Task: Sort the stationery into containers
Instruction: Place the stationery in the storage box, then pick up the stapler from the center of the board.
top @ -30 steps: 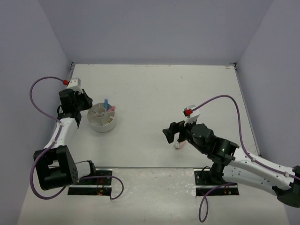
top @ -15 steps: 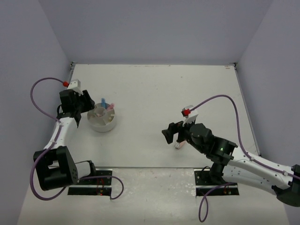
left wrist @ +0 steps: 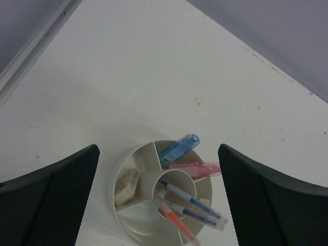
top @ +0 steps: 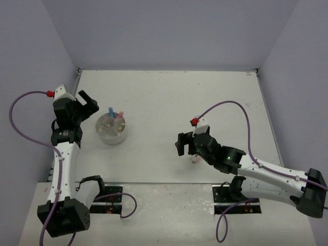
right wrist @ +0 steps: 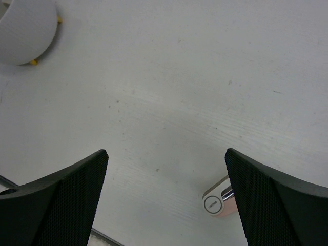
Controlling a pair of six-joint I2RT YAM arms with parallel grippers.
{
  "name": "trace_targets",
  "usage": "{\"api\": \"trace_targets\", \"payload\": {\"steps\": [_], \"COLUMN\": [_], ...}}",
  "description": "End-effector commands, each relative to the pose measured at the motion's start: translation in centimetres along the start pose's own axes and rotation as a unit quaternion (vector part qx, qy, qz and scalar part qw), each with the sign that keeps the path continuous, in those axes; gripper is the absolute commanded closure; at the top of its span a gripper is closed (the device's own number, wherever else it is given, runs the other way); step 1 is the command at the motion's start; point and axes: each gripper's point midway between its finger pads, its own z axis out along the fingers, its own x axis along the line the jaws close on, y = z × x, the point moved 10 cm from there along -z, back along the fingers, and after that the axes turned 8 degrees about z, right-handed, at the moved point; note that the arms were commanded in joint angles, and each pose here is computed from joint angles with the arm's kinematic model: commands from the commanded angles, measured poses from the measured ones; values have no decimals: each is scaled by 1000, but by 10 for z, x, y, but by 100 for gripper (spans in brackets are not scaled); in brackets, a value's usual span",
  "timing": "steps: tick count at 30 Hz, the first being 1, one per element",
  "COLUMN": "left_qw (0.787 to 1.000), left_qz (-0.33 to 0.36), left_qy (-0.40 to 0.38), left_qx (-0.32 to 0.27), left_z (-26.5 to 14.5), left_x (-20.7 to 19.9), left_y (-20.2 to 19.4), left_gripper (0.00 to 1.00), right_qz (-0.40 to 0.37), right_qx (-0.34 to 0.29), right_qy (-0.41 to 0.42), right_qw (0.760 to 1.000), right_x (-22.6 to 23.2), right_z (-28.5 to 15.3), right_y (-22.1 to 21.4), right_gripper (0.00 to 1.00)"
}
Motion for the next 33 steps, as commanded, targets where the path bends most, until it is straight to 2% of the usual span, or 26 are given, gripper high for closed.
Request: {"api": "trace_targets", "payload": {"steps": [1,3,4,6,10,12,13,15,16,24,29,33], "left_qw": [998,999,999,999,995,993,992,991,991,987,987,988], "left_qz": [-52,-13,-4,6,10,12,14,20,24,39,36,37], "left_qy": [2,-40,-38,-28,-44,-62,-73,-88,-97,-139,-136,-136], "left_qx": [33,30,23,-29,-87,-100,-99,-96,-92,-75,-73,-69], "left_z": [-26,-39,-45,-70,-94,-100,-102,-103,-103,-104,-106,-104], "left_x": [-2,-3,-2,0,-5,-8,-10,-13,-15,-25,-25,-26], "left_y": [-7,-17,-19,-22,-25,-27,-29,-29,-30,-35,-36,-37], "left_gripper": [0,0,0,0,0,0,0,0,0,0,0,0], "right_qz": [60,116,111,160,189,192,196,200,205,240,230,232], "right_qx": [-9,19,31,52,59,57,58,60,62,69,89,98], "right_qy": [-58,-73,-83,-137,-231,-244,-249,-253,-260,-313,-359,-360], "right_qw": [996,990,990,976,953,949,947,945,942,916,900,898], "right_x": [8,14,13,7,-8,-11,-13,-14,-15,-23,-30,-32], "right_z": [10,15,17,24,24,24,24,25,26,37,49,55], "right_y": [10,5,1,-15,-30,-32,-35,-38,-40,-57,-77,-87], "right_gripper": [1,1,1,1,7,13,18,23,30,31,32,35]}}
